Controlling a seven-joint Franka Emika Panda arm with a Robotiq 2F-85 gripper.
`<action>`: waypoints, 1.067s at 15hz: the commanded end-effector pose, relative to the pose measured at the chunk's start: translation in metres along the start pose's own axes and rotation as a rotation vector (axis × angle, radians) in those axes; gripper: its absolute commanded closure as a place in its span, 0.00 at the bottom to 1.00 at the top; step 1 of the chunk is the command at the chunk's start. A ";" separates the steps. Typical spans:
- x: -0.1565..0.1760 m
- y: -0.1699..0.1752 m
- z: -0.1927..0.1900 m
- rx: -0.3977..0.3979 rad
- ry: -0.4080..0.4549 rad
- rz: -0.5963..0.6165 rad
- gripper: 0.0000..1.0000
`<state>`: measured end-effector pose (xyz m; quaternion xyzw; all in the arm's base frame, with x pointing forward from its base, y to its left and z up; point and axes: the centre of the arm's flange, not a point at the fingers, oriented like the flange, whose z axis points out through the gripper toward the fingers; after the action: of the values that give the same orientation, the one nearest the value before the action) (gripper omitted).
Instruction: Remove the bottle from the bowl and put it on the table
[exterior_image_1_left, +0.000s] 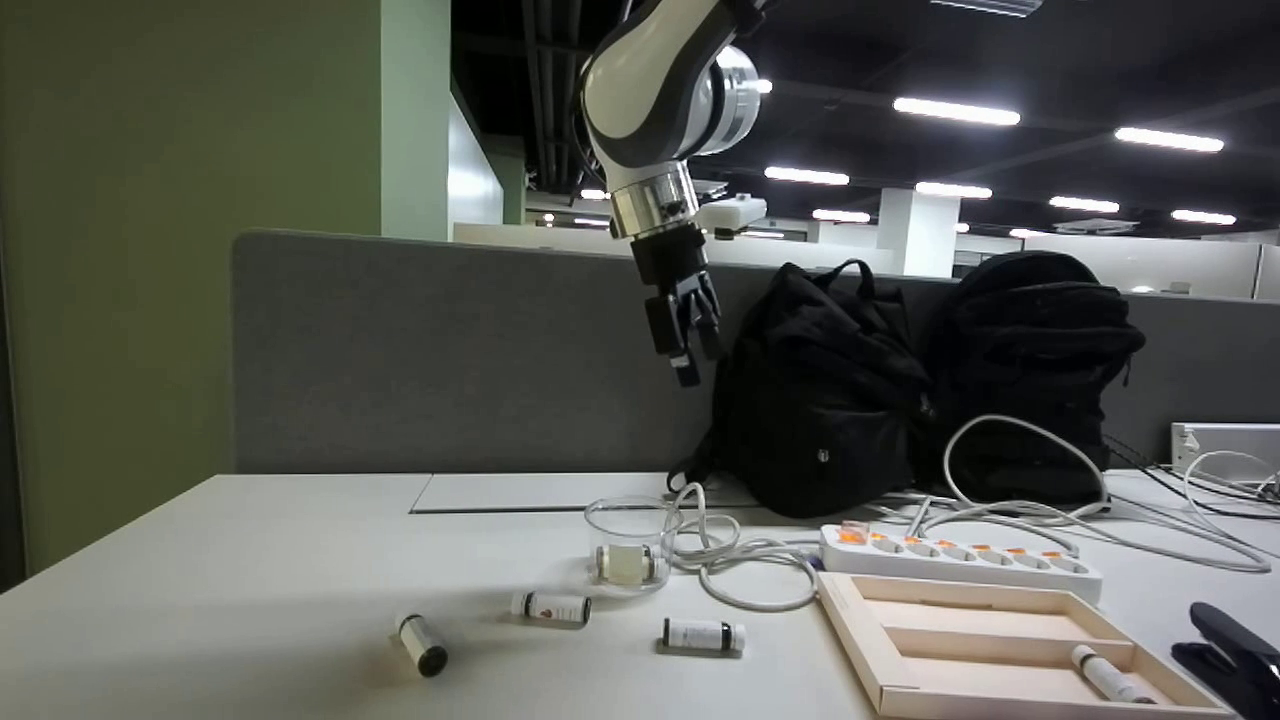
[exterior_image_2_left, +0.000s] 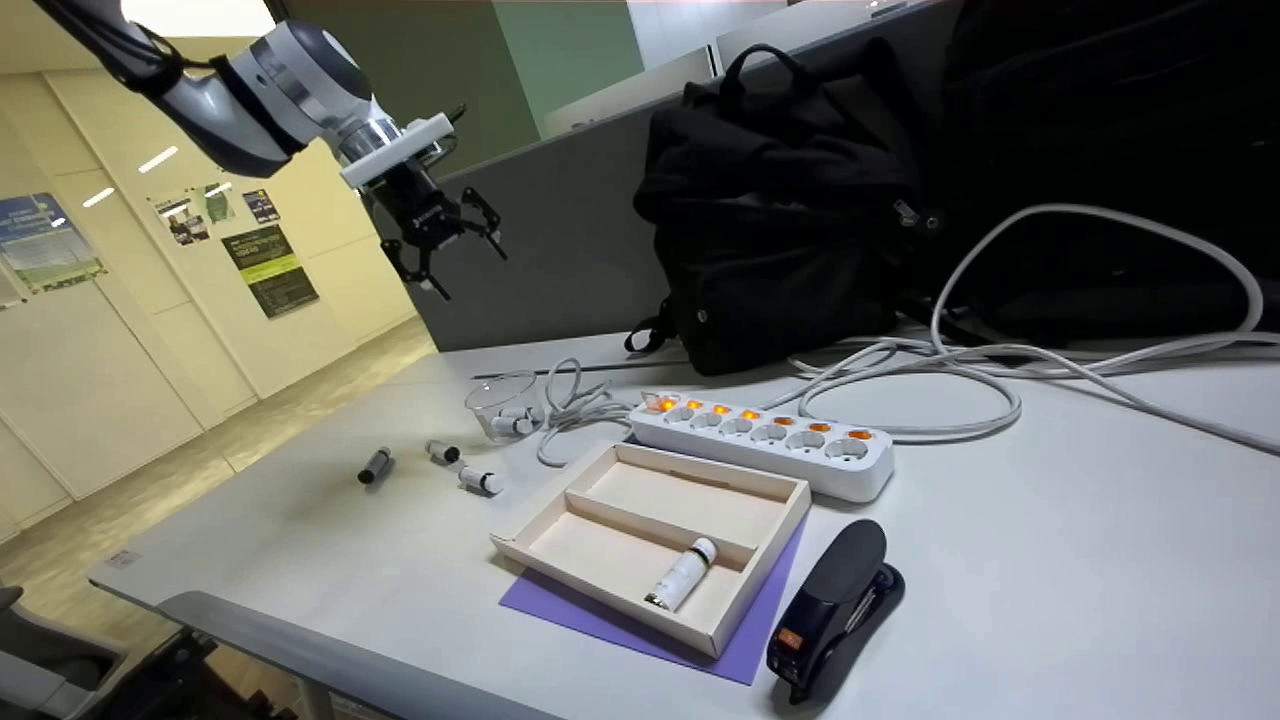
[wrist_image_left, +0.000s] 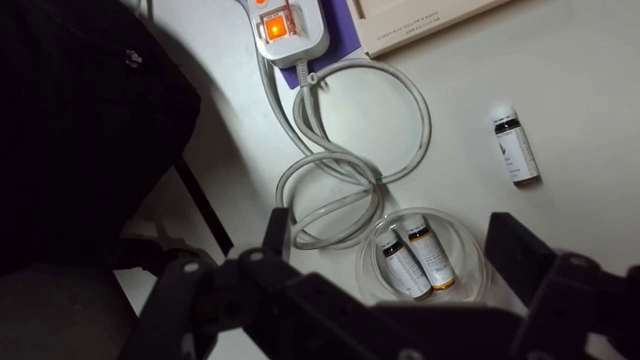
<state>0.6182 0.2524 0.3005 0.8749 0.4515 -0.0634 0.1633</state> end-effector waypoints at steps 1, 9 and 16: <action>0.000 0.000 0.000 0.000 0.000 0.000 0.00; 0.062 0.006 0.060 0.005 0.082 -0.405 0.00; 0.080 -0.011 0.121 0.150 0.097 -0.554 0.25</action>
<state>0.6452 0.2747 0.1724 0.7385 0.6635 -0.0917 0.0770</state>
